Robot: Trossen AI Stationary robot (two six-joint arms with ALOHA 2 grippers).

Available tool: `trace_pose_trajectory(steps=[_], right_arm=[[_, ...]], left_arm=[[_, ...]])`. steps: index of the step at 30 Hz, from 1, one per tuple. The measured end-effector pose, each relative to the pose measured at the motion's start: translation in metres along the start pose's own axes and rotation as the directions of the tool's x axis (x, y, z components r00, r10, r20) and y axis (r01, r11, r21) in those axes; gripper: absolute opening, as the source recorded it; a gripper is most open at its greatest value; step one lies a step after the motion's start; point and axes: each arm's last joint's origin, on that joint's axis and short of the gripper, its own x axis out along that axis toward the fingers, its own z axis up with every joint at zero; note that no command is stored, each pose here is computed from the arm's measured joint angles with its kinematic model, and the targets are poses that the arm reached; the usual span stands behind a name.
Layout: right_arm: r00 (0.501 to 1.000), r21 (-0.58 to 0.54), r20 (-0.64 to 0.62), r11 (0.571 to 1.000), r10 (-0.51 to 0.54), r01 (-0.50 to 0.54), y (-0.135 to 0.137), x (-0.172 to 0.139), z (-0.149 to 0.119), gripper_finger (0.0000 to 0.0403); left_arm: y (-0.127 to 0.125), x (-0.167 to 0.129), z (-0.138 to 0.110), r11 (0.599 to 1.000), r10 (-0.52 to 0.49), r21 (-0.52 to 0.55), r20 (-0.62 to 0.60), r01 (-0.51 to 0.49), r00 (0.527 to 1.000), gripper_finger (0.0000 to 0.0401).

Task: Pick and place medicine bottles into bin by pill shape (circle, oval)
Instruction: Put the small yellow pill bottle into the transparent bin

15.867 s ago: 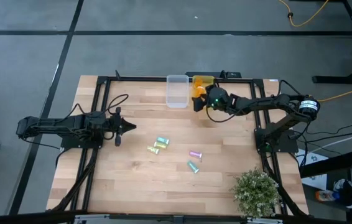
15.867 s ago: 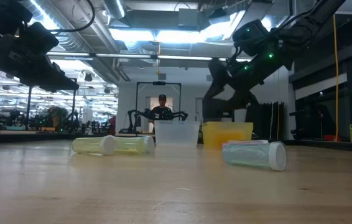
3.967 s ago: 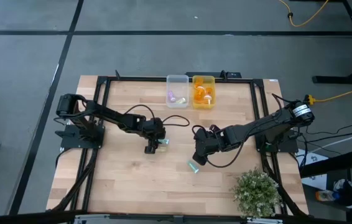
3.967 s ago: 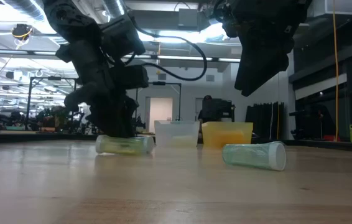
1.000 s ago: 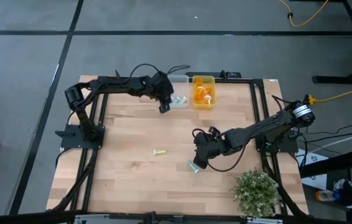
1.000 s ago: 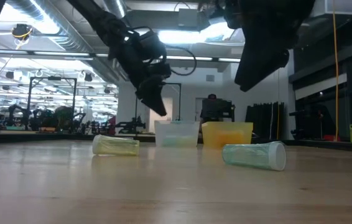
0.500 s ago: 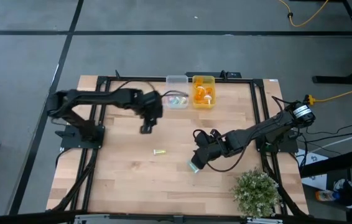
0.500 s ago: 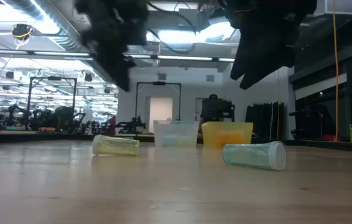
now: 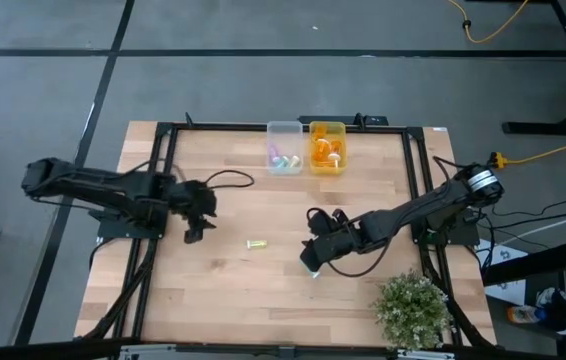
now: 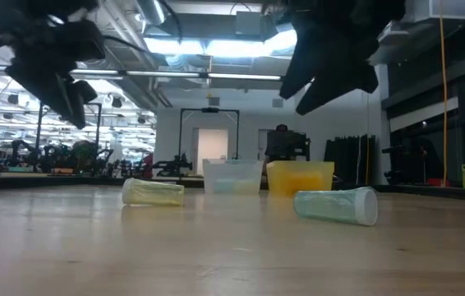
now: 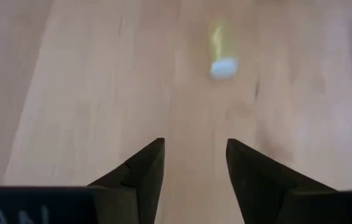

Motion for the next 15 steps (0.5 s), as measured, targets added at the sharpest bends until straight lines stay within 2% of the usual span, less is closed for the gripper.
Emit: trace_pose_trajectory(steps=[3, 7, 11, 15], right_arm=[[1.000, 0.003, 0.001, 1.000, 0.005, -0.005, 0.003, 0.007, -0.002, 0.0209], [0.999, 0.005, -0.023, 1.000, 0.030, -0.030, 0.006, 0.016, -0.006, 0.0209], [0.999, 0.004, -0.037, 0.999, 0.037, -0.037, 0.008, 0.024, -0.009, 0.0209], [0.998, 0.022, -0.005, 0.998, 0.062, -0.061, 0.012, 0.025, -0.007, 0.0209]], left_arm=[[-0.002, -0.002, -0.016, 1.000, -0.014, 0.029, 0.162, 0.009, 0.987, 0.0165], [-0.001, -0.008, -0.034, 0.994, -0.002, 0.099, 0.339, -0.033, 0.941, 0.0165], [0.005, -0.012, -0.050, 0.989, 0.020, 0.118, 0.492, -0.090, 0.870, 0.0165], [0.009, -0.009, -0.061, 0.986, -0.011, 0.141, 0.603, -0.093, 0.798, 0.0165]])
